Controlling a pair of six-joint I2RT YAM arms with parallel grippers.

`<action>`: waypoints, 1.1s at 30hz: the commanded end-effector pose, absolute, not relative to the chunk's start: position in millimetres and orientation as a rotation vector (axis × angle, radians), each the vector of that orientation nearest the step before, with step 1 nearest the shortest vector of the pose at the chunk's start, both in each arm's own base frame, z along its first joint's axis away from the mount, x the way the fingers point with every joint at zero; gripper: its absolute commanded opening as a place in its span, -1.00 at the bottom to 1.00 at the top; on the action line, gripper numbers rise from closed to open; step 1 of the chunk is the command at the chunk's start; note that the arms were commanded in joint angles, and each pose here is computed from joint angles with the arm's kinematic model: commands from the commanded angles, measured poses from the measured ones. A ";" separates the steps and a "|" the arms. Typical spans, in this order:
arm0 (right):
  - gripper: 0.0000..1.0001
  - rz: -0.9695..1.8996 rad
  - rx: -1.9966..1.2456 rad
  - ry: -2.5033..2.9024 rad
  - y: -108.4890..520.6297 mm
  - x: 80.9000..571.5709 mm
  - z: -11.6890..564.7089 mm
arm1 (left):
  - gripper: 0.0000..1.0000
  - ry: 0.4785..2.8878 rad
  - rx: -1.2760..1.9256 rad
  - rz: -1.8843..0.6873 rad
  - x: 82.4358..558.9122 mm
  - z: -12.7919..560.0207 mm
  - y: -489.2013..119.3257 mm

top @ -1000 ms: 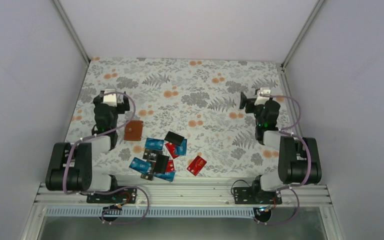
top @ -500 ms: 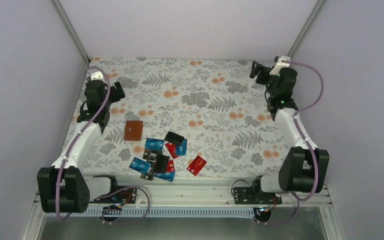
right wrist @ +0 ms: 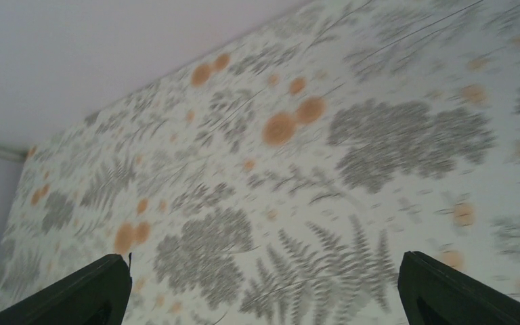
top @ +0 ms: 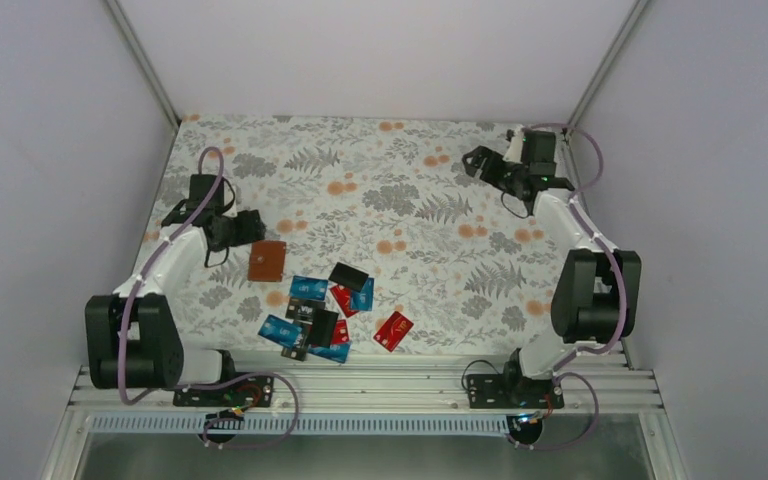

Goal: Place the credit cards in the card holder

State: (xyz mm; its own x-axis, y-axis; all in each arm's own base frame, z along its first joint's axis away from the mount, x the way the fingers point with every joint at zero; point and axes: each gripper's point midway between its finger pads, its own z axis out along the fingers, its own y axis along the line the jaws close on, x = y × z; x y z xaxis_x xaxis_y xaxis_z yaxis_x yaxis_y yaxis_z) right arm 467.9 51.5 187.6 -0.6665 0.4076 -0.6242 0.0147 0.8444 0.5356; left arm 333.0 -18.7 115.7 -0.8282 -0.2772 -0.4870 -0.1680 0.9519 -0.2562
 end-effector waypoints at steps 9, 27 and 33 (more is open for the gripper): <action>0.99 0.790 0.123 2.333 136.1 441.9 180.8 | 0.26 2.812 -0.432 -0.472 300.3 44.8 -19.5; 0.99 0.800 0.083 2.362 145.8 440.5 168.2 | -0.37 2.896 -0.551 -0.457 293.0 8.4 -4.0; 0.99 0.803 0.076 2.355 146.2 441.0 169.6 | -0.50 2.894 -0.516 -0.482 299.4 2.0 -5.6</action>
